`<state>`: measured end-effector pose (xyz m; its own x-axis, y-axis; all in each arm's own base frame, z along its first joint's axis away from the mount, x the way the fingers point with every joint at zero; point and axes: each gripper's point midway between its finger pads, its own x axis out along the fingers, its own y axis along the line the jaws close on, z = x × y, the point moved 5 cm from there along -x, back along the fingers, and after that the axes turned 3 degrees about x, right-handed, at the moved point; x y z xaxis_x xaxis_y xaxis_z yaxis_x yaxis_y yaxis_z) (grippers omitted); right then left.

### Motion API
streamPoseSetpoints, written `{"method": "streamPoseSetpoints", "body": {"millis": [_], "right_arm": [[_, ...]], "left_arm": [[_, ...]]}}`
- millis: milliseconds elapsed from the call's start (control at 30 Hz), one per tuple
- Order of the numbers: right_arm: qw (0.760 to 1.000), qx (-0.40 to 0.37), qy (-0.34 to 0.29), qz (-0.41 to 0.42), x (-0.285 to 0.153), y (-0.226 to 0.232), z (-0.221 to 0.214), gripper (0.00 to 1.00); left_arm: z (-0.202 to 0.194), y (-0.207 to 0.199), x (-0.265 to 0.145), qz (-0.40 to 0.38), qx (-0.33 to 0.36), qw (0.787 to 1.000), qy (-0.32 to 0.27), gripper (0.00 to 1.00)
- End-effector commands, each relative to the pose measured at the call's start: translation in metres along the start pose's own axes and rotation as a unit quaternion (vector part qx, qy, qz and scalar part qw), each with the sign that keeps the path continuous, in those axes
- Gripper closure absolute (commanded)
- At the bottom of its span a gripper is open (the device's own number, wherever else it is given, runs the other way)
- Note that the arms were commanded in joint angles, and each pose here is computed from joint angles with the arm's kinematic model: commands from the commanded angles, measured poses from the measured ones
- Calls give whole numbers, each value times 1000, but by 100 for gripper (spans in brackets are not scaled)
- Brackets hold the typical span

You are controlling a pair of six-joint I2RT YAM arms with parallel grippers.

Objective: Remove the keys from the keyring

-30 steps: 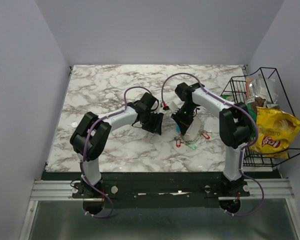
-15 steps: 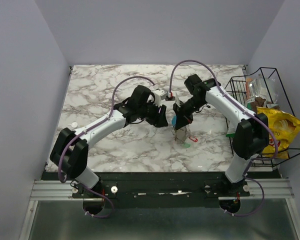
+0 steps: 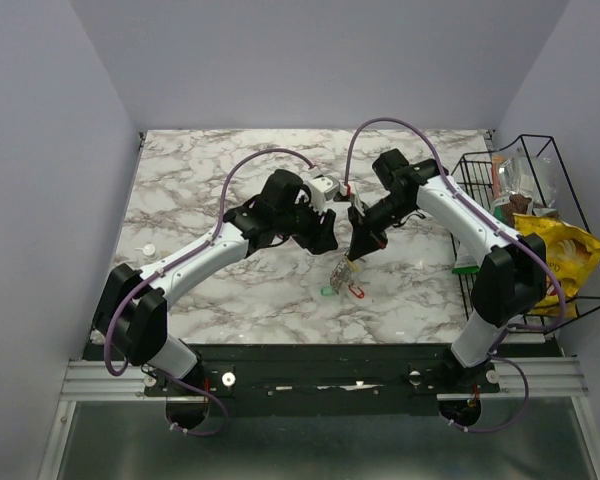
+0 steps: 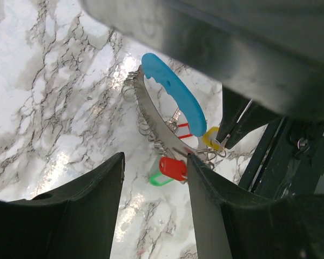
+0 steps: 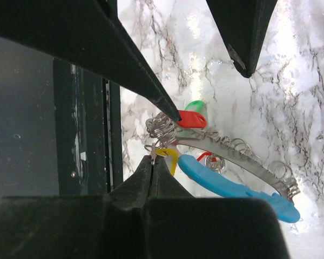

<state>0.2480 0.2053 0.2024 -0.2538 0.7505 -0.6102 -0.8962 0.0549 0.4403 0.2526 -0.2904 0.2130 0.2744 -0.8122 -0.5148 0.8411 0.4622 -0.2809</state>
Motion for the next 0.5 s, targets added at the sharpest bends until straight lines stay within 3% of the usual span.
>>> {"method": "streamPoseSetpoints", "body": {"millis": [0,133,467], "right_arm": [[999,24,31,0,20,-4,-10,99],[999,11,36,-20,20,-5,-16,99],[999,-11,25,-30,12,3,-8,99]], "left_arm": [[25,-45,13,-99,82,990,-54,40],[53,-40,7,-103,55,990,-81,39],[70,-27,-6,-109,42,987,-113,39]]}}
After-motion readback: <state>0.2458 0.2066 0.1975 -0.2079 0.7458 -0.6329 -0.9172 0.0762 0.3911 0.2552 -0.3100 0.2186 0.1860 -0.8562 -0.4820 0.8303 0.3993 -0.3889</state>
